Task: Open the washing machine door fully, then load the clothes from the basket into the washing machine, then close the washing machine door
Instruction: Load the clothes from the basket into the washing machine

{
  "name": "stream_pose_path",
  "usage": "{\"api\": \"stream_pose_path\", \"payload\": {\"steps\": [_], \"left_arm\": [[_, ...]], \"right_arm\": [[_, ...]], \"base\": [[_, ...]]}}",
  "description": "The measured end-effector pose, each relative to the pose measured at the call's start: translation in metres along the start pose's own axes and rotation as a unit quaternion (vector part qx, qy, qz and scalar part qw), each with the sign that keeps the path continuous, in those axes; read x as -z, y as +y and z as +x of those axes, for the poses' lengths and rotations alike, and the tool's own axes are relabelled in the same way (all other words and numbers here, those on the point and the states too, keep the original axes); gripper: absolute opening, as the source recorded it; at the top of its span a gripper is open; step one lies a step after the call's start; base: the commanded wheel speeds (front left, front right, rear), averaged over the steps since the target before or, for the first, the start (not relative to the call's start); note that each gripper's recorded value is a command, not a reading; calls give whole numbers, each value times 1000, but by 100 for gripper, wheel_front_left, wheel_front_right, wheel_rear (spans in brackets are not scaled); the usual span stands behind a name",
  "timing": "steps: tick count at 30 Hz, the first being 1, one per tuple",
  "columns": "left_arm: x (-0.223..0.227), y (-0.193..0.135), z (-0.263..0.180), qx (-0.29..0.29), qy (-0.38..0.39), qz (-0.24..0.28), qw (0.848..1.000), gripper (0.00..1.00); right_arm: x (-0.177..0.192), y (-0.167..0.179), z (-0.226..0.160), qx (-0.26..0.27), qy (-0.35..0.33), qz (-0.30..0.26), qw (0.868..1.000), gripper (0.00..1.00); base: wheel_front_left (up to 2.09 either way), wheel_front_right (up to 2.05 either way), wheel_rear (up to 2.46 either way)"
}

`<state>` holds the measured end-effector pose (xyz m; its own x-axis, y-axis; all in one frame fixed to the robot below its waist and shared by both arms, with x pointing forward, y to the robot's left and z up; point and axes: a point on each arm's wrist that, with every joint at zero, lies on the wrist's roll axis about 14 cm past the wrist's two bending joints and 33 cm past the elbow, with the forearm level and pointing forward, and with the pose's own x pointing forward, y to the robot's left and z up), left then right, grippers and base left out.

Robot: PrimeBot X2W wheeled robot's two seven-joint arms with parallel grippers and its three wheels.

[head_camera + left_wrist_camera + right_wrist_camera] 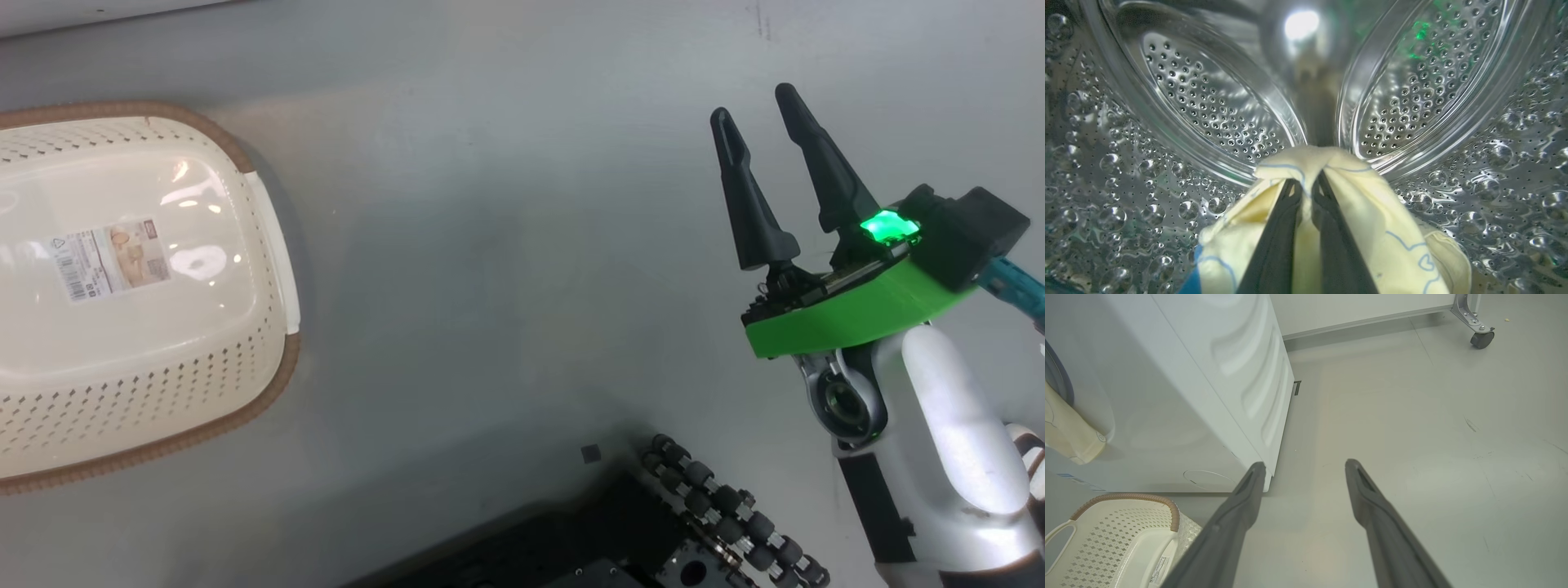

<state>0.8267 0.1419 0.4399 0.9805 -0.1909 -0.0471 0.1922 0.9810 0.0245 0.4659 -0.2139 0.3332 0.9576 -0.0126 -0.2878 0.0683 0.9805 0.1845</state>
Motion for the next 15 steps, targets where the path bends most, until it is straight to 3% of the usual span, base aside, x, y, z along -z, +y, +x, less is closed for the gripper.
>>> {"api": "stream_pose_path", "payload": {"steps": [5, 6, 7, 8, 15], "left_arm": [[12, 2, 0, -5, 19, -3, 1000, 0], [13, 0, 1, -4, 20, -5, 1000, 42], [14, -2, 1, -1, 22, -7, 1000, 42], [13, -4, 1, 1, 21, -5, 1000, 100], [4, -4, -4, 3, 11, -1, 1000, 100]], "right_arm": [[3, 1, 1, -1, 3, 1, 1000, 100], [3, 1, 2, -2, 2, 1, 1000, 100], [2, 2, 3, -3, 1, 1, 1000, 100], [1, 2, 5, -5, -1, 1, 1000, 100], [-6, 7, 7, -12, -11, -5, 1000, 100]], "base": [[0, 0, 0], [0, 0, 0], [0, 0, 0], [0, 0, 0], [0, 0, 0]]}}
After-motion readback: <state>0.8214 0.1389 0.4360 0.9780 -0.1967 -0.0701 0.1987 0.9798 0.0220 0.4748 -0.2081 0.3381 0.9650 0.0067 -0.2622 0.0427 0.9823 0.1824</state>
